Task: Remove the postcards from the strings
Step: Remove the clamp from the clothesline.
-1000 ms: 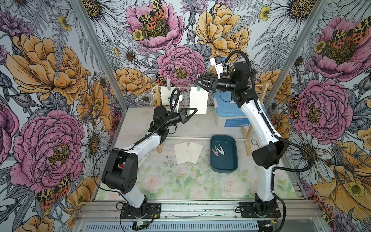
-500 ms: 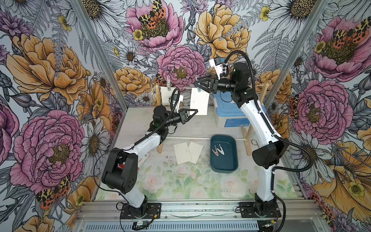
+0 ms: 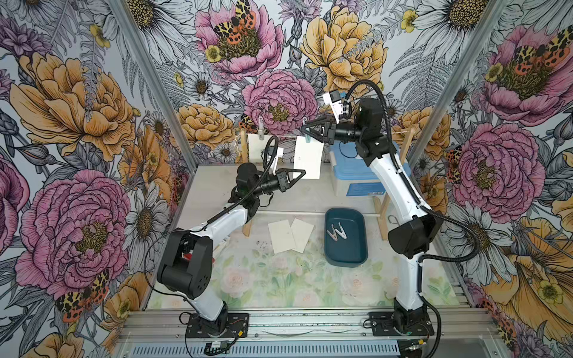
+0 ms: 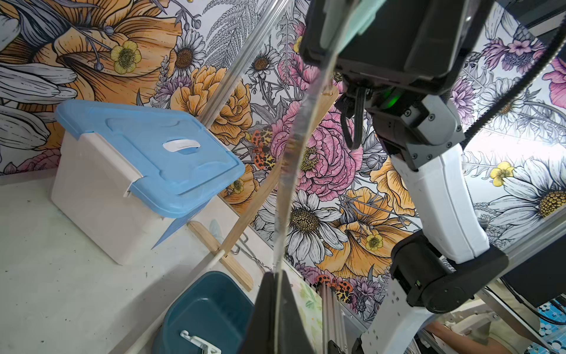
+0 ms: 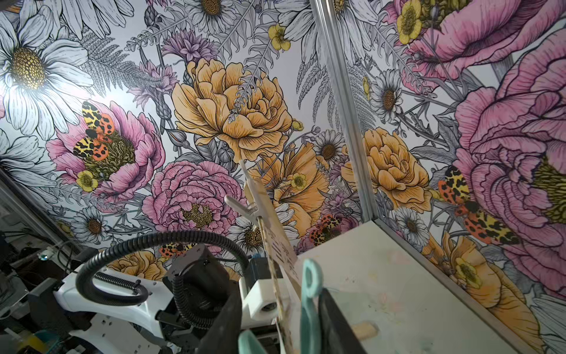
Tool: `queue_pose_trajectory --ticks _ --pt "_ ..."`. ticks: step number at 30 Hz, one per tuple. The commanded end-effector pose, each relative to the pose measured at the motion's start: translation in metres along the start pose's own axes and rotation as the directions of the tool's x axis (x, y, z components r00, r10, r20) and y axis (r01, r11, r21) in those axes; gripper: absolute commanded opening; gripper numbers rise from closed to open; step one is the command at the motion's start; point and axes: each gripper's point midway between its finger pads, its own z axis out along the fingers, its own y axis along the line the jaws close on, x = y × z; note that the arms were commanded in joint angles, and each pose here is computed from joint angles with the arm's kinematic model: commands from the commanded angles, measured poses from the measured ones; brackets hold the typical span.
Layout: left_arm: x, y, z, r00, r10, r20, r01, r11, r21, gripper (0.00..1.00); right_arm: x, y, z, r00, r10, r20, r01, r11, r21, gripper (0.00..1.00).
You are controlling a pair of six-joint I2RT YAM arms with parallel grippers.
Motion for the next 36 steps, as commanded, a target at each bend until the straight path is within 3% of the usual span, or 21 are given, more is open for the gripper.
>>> queue_pose_trajectory --ticks 1,13,36 --pt "-0.012 -0.004 0.001 1.000 0.027 0.013 -0.027 0.999 0.025 0.00 -0.002 0.007 0.004 1.000 -0.014 -0.001 0.014 1.000 -0.025 0.34" --pt "-0.011 -0.002 0.000 1.000 0.018 0.016 -0.018 1.000 0.019 0.00 -0.010 0.014 0.003 0.999 -0.042 0.020 0.042 0.999 0.010 0.22" --pt "0.030 0.007 -0.020 1.000 -0.009 0.018 0.010 0.999 -0.039 0.00 -0.053 0.039 -0.024 0.981 -0.154 0.122 0.130 0.974 0.185 0.19"
